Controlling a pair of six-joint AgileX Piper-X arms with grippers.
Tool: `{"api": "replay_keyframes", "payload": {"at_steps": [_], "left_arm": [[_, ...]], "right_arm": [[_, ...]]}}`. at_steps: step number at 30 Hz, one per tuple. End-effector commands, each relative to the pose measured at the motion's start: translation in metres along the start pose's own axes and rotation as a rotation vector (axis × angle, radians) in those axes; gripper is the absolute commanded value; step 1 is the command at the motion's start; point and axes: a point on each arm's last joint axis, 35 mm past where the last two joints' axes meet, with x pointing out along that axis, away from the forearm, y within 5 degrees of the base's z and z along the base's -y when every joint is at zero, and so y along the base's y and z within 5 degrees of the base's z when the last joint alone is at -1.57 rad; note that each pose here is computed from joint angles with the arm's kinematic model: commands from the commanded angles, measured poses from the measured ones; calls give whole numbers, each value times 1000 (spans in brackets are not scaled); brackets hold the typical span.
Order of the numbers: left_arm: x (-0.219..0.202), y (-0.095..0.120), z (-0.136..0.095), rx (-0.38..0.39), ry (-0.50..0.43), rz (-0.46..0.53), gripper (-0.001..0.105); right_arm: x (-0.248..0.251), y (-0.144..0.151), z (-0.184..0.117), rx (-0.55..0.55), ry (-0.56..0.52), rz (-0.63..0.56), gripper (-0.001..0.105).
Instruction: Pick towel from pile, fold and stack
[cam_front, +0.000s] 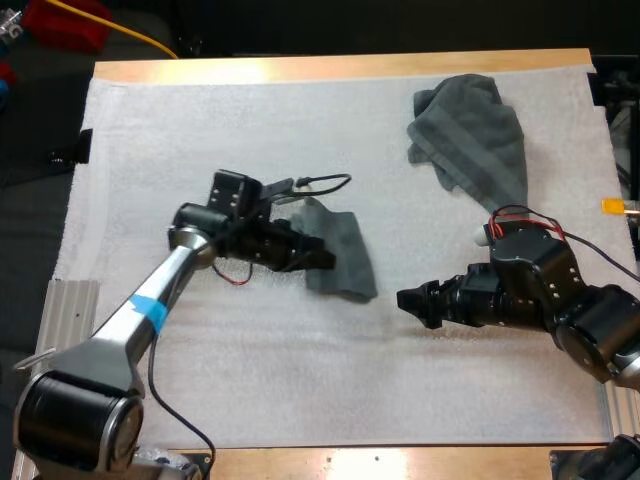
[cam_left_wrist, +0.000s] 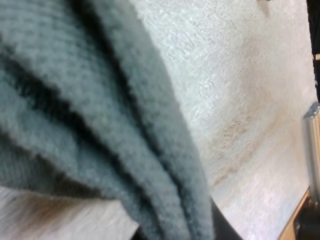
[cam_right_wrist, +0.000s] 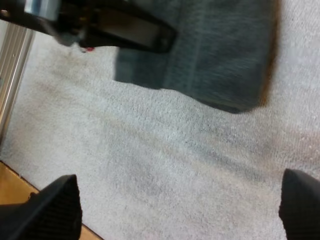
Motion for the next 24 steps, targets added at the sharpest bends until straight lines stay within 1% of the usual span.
{"api": "replay_keyframes", "payload": {"at_steps": [1,4,10,11,12,16,21,24], "left_arm": [[-8,0,-2,17,2,11,0],[-22,11,-6,20,13,77,0],[-53,25,-9,40,49,274,0],[-60,26,-9,31,49,331,0],[-64,28,-9,27,48,364,0],[-79,33,-7,18,24,450,0],[-91,45,-7,6,14,598,0],[-95,49,-6,21,17,682,0]], "right_arm": [[-4,3,2,-8,-14,18,78],[-4,3,2,-8,-11,34,78],[-4,3,2,-9,-10,37,78],[-4,3,2,-9,-10,38,78],[-4,3,2,-9,-9,41,78],[-4,4,2,-8,-4,50,78],[-4,4,2,-8,-3,56,78],[-4,4,2,-8,-3,56,78]]}}
